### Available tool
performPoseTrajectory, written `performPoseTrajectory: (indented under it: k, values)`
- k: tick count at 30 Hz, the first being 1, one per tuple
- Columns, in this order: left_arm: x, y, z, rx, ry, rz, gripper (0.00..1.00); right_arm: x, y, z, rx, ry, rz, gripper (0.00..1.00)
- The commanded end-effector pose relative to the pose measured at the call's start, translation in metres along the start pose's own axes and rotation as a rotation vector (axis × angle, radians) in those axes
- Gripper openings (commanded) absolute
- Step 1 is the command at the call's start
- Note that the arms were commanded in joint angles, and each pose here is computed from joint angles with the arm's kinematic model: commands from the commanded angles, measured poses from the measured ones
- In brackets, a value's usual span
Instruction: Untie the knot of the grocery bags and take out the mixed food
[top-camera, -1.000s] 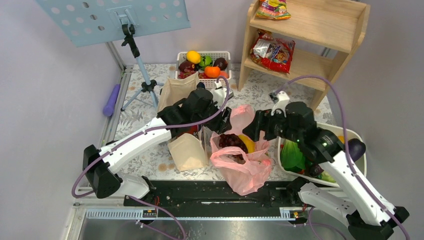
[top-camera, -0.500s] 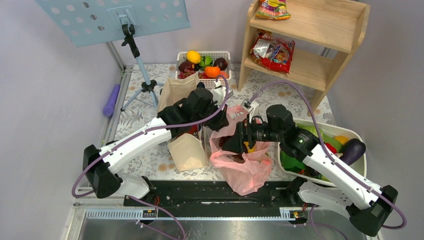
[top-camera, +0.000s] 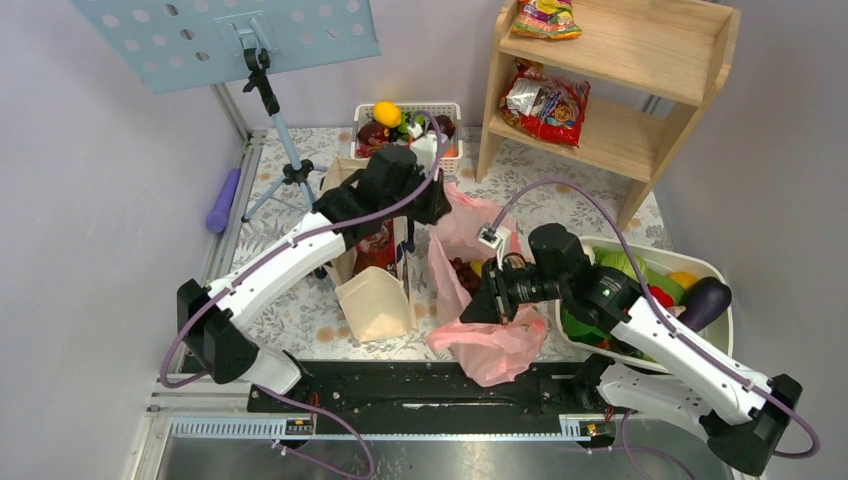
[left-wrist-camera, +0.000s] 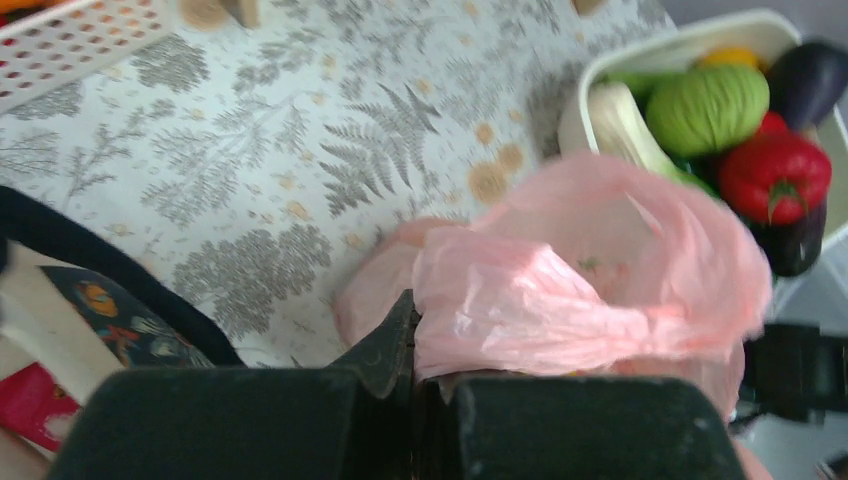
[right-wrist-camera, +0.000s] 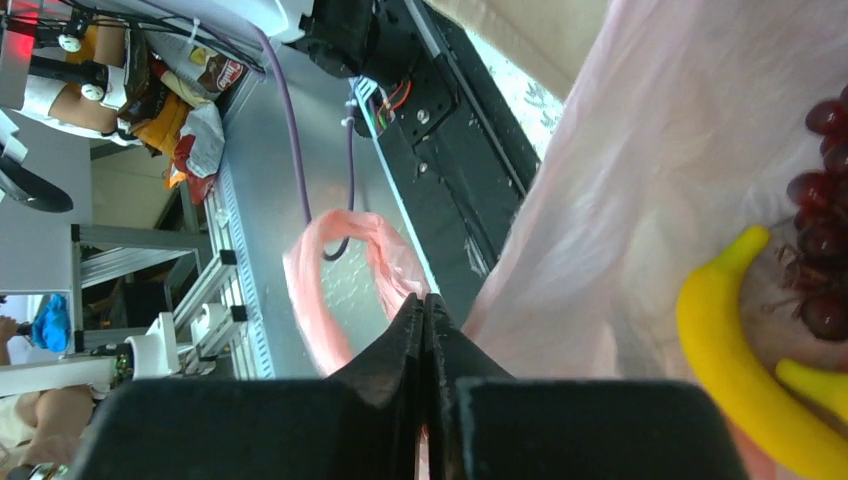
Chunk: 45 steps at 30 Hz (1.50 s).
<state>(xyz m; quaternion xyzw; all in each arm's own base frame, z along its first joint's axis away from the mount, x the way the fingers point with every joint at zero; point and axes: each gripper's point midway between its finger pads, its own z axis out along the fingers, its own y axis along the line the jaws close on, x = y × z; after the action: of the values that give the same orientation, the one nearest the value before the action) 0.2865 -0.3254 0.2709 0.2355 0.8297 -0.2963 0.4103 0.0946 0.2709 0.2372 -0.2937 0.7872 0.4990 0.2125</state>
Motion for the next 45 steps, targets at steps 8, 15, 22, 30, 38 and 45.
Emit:
performPoseTrajectory:
  k: [8,15,22,30,38,45]
  values:
    - [-0.084,0.053,0.004,-0.055,-0.241,-0.177,0.00,0.075,-0.045,-0.016,0.248,0.139,0.161,0.00]
    - [-0.077,0.067,-0.006,-0.050,-0.241,-0.194,0.00,0.122,-0.079,-0.019,0.412,0.235,0.267,0.00]
    - [-0.038,0.048,-0.016,0.062,-0.148,-0.150,0.00,0.103,-0.069,-0.032,0.434,0.159,0.243,0.08]
    - [-0.001,0.028,-0.050,0.130,-0.110,-0.065,0.00,0.028,-0.028,-0.053,0.398,-0.031,0.125,0.74]
    - [0.016,0.033,-0.064,0.089,-0.147,0.016,0.00,-0.057,-0.015,-0.047,0.426,-0.241,0.037,0.80]
    - [0.026,0.029,-0.063,0.098,-0.133,0.025,0.00,-0.104,-0.066,-0.032,0.654,-0.387,-0.004,0.78]
